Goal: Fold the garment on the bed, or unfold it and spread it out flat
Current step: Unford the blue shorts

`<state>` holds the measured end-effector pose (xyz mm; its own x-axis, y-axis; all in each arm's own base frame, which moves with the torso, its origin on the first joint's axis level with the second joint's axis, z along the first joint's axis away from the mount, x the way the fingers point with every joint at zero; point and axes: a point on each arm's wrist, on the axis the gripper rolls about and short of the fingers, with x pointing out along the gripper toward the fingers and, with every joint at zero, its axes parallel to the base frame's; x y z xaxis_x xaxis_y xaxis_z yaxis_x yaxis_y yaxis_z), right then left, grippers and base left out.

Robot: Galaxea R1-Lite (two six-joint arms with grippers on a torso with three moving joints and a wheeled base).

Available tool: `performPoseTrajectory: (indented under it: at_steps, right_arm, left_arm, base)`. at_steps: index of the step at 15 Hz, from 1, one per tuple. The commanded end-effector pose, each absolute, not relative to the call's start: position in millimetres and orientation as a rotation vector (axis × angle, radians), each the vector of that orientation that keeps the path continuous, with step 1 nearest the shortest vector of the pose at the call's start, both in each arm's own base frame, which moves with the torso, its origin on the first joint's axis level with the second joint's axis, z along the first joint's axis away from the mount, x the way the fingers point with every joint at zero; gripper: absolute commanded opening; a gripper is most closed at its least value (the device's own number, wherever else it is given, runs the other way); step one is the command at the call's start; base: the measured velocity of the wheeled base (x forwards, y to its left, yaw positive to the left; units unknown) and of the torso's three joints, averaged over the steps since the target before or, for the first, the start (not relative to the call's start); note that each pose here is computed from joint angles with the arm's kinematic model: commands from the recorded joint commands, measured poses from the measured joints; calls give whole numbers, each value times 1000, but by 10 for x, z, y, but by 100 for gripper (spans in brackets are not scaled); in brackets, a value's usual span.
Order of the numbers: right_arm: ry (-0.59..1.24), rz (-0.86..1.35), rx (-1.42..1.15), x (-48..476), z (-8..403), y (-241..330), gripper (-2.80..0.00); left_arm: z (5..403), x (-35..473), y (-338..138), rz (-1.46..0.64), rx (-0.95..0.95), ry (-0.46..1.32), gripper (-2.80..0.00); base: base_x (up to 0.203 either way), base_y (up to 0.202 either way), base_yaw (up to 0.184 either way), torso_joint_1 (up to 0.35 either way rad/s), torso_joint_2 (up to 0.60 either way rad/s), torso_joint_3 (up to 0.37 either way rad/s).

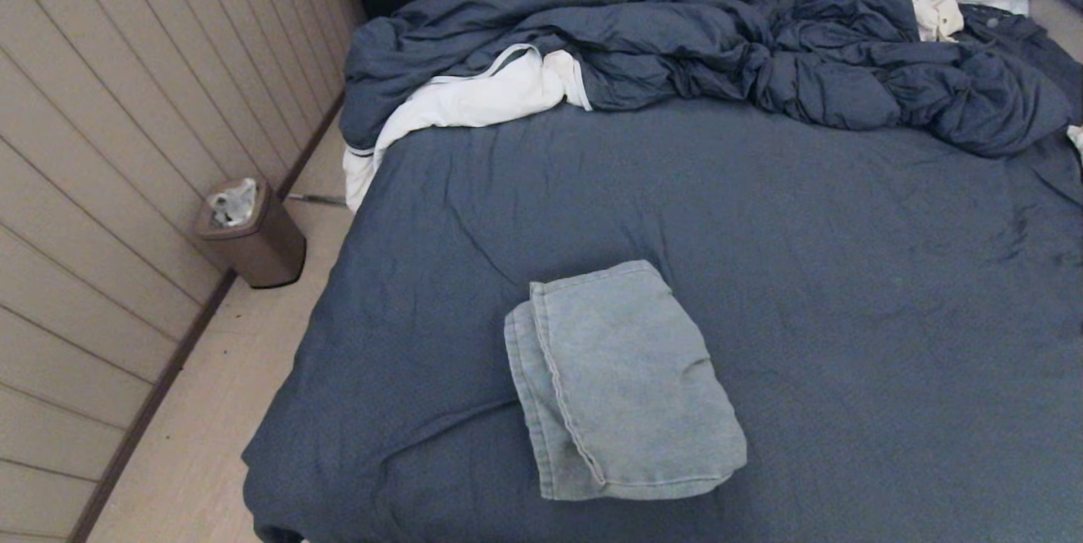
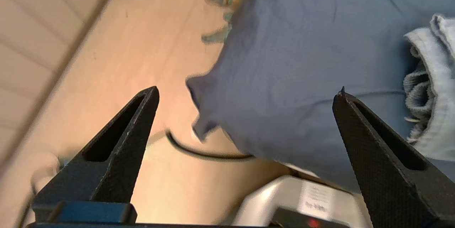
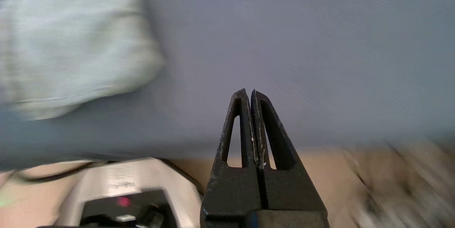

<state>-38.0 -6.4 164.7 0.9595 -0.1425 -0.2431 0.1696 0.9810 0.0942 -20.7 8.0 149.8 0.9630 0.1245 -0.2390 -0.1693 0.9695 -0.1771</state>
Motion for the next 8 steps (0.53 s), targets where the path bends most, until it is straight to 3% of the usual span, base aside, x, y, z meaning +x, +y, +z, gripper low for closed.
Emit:
performPoseTrajectory:
  at_steps: [1,4,8]
  right_arm:
    - [176,-42,91,-263,1440,-29,-280]
    - [181,137,53,-117,1232,17,-280]
    - [233,274,11,-57,1162,20,-280]
  left_arm:
    - [1254,-117,68,144,-137,241,0]
    - [952,-4,52,121,-61,189,0]
    - [947,4,62,172,-8,160,0]
  base:
    - [0,0,0,0,0,0]
    - [0,0,0,0,0,0]
    - [0,0,0,0,0,0]
